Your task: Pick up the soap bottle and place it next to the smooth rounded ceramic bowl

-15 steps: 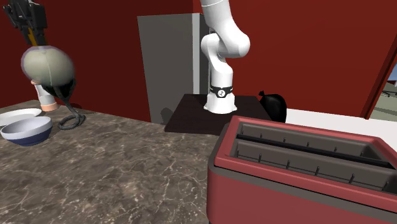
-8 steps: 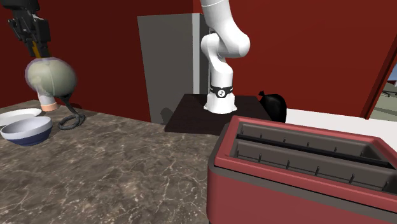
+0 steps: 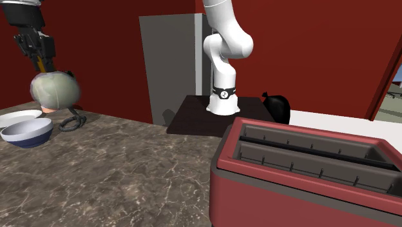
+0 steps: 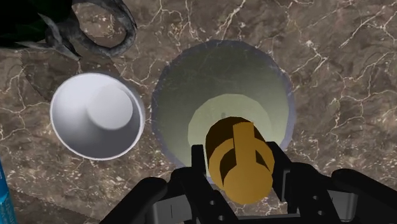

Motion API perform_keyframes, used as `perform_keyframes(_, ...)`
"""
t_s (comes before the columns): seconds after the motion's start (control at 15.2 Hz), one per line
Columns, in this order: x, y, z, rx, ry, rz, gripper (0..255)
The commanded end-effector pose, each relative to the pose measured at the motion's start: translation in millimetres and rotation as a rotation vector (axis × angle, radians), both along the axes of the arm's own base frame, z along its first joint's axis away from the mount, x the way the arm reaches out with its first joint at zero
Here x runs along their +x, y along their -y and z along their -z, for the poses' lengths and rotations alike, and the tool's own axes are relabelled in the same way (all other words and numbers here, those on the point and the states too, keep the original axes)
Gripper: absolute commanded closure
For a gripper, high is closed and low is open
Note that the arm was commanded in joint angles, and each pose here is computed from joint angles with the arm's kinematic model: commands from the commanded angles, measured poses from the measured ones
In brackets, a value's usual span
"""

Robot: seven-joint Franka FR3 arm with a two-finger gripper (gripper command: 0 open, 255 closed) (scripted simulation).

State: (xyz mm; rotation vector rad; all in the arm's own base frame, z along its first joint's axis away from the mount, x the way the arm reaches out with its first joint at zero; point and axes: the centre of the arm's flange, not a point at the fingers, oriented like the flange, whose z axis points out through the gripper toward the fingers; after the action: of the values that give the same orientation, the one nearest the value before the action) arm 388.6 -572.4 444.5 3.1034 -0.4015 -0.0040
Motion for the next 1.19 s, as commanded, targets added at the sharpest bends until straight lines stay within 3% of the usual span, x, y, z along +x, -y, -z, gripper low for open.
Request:
perform_keyframes(0.0, -1.8, -0.3, 11.0, -0.001, 0.001, 0.0, 255)
perform_keyframes(1.12, -1.8, -0.3, 100.8, -0.001, 0.001, 0.0, 255)
